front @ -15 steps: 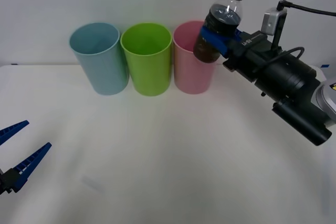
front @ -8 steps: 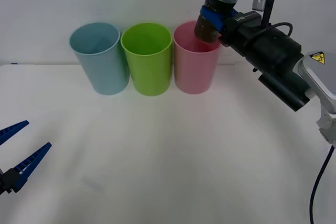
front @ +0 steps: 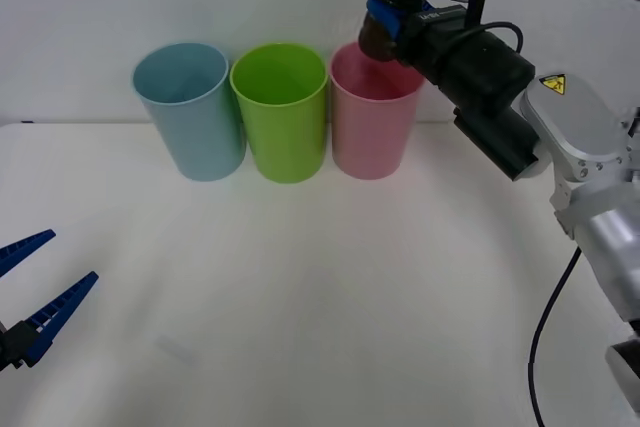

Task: Grasp the object on the table and drop it into the matching bin: aluminum can to the light blue bin, PET bottle to the pink bin.

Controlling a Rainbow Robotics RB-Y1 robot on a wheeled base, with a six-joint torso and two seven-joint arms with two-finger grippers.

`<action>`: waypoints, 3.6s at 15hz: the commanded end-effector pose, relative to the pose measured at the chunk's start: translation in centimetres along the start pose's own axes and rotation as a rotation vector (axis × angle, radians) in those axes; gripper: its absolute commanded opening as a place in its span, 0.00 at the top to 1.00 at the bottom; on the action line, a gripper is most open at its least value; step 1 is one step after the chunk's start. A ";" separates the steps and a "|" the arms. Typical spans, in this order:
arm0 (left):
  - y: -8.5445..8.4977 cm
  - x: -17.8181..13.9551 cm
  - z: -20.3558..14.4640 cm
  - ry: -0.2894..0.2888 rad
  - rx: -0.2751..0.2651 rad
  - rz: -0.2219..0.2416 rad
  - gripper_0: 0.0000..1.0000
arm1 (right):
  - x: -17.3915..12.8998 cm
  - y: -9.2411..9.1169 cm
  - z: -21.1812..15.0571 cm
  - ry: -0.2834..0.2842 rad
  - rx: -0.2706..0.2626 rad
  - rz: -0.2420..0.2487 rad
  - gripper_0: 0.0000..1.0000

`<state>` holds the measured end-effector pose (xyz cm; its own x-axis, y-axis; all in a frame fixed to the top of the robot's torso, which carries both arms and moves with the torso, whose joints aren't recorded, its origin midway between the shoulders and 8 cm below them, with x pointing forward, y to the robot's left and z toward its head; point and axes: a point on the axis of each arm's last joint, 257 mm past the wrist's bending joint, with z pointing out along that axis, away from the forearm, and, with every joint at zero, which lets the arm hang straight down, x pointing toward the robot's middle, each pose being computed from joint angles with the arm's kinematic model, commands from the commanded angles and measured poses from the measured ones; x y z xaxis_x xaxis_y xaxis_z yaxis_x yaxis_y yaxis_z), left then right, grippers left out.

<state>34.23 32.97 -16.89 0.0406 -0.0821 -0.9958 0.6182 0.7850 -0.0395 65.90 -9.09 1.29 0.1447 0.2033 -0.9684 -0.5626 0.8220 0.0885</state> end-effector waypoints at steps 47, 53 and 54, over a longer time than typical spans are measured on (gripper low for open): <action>0.0 0.0 0.0 0.000 0.000 0.000 0.00 | 7.1 1.9 -20.9 0.172 -0.160 -0.110 0.00; 0.0 0.0 0.0 0.000 0.000 0.000 0.00 | 10.6 1.1 -26.7 0.246 -0.167 -0.155 0.00; 0.0 0.0 0.0 0.000 0.000 0.000 0.00 | 10.9 1.0 -28.0 0.258 -0.173 -0.149 0.00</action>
<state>34.22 32.97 -16.89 0.0406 -0.0821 -0.9958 0.6182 0.7850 -0.0395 44.85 -20.44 -15.26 0.0471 -0.0699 -0.9964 -0.6790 0.7294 -0.0832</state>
